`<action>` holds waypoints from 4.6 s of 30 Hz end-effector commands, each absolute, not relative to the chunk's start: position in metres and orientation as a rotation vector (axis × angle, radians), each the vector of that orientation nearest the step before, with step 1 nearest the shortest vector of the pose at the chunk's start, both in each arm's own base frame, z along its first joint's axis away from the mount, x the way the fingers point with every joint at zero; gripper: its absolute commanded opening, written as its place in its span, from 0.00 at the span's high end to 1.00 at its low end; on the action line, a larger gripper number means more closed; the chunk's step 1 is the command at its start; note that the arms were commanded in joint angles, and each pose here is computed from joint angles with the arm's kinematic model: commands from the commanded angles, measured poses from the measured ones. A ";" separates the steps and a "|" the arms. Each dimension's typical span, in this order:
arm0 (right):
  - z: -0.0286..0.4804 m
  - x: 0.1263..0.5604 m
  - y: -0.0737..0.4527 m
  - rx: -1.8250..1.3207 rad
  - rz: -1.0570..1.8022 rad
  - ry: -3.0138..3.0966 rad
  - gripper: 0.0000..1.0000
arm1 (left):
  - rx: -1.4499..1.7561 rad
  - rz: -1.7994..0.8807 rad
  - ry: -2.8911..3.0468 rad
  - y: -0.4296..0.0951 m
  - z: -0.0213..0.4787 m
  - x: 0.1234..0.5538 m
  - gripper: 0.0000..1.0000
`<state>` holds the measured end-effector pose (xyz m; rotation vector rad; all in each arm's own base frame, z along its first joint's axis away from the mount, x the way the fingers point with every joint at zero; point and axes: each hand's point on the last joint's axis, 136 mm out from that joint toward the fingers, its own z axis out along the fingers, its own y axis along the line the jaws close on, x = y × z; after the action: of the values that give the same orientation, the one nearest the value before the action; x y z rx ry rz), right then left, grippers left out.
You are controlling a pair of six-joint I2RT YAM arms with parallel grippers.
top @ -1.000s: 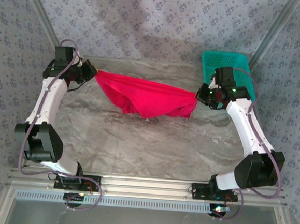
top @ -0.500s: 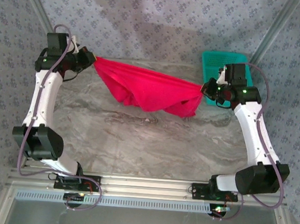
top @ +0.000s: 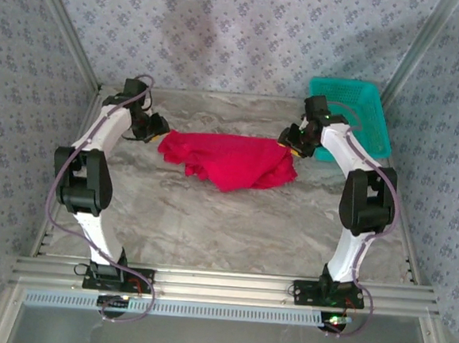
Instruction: Fold the inside-out t-shirt
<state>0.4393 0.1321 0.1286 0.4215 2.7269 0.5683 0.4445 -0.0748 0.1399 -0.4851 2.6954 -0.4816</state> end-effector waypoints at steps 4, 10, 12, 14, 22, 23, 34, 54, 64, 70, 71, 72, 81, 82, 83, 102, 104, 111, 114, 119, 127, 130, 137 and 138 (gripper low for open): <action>0.127 0.393 0.168 0.243 0.551 2.764 0.43 | -0.433 -0.392 2.636 -0.076 0.164 0.407 0.56; 0.098 0.390 0.208 0.243 0.666 2.789 0.41 | -0.418 -0.616 2.636 -0.128 0.131 0.391 0.54; 0.086 0.400 0.220 0.228 0.670 2.814 0.41 | -0.412 -0.652 2.644 -0.141 0.123 0.398 0.51; 0.078 0.408 0.226 0.266 0.684 2.824 0.43 | -0.403 -0.686 2.635 -0.155 0.122 0.409 0.50; 0.140 0.416 0.231 0.224 0.702 2.744 1.00 | -0.331 -0.707 2.660 -0.188 0.118 0.436 0.51; 0.161 0.411 0.232 0.202 0.717 2.721 1.00 | -0.309 -0.682 2.652 -0.187 0.124 0.436 0.51; 0.265 0.405 0.246 0.231 0.920 2.518 1.00 | 0.062 -0.726 2.415 -0.217 0.201 0.391 0.51; 0.244 0.419 0.212 0.326 0.878 2.563 1.00 | 0.374 -0.857 2.385 -0.339 0.104 0.388 0.50; 0.222 0.398 0.136 0.343 0.700 2.650 1.00 | 0.293 -0.683 2.390 -0.256 0.204 0.387 1.00; 0.237 0.361 0.116 0.295 0.629 2.660 1.00 | 0.179 -0.657 2.258 -0.188 0.297 0.358 1.00; 0.243 0.357 0.116 0.285 0.634 2.644 1.00 | 0.165 -0.654 2.238 -0.181 0.307 0.354 1.00; 0.247 0.353 0.119 0.271 0.660 2.635 1.00 | 0.162 -0.661 2.226 -0.177 0.315 0.349 1.00; 0.233 0.391 0.150 0.320 0.813 2.612 1.00 | 0.163 -0.710 2.533 -0.193 0.232 0.370 0.97; 0.225 0.402 0.152 0.342 0.816 2.620 1.00 | 0.150 -0.680 2.583 -0.191 0.218 0.377 0.95; 0.215 0.416 0.156 0.363 0.819 2.631 1.00 | 0.121 -0.604 2.635 -0.184 0.201 0.387 0.91; 0.154 0.473 0.182 0.409 0.858 2.775 1.00 | 0.675 -0.431 2.670 -0.340 0.091 0.338 0.14; 0.158 0.472 0.179 0.409 0.857 2.765 1.00 | 0.692 -0.353 2.702 -0.334 0.079 0.342 0.21; 0.165 0.472 0.168 0.425 0.825 2.746 1.00 | 0.592 -0.313 2.710 -0.307 0.122 0.369 0.90; 0.159 0.474 0.163 0.422 0.787 2.763 1.00 | 0.543 -0.364 2.611 -0.295 0.181 0.381 1.00; 0.144 0.484 0.162 0.426 0.749 2.796 1.00 | 0.472 -0.670 2.515 -0.283 0.248 0.390 1.00; 0.140 0.496 0.140 0.405 0.599 2.829 1.00 | 0.450 -0.969 2.645 -0.269 0.212 0.371 0.88; 0.145 0.503 0.117 0.461 0.564 2.801 1.00 | 0.422 -0.958 2.674 -0.252 0.195 0.359 0.87; 0.160 0.495 0.143 0.338 0.609 2.797 0.51 | 0.293 -1.036 2.683 -0.247 0.177 0.364 0.83; 0.160 0.483 0.149 0.270 0.595 2.830 0.48 | 0.283 -1.040 2.685 -0.251 0.174 0.366 0.81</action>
<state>0.5083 0.1198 0.1487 0.4340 2.7716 0.6077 0.3609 -0.2340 0.1485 0.2639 2.7895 -0.9426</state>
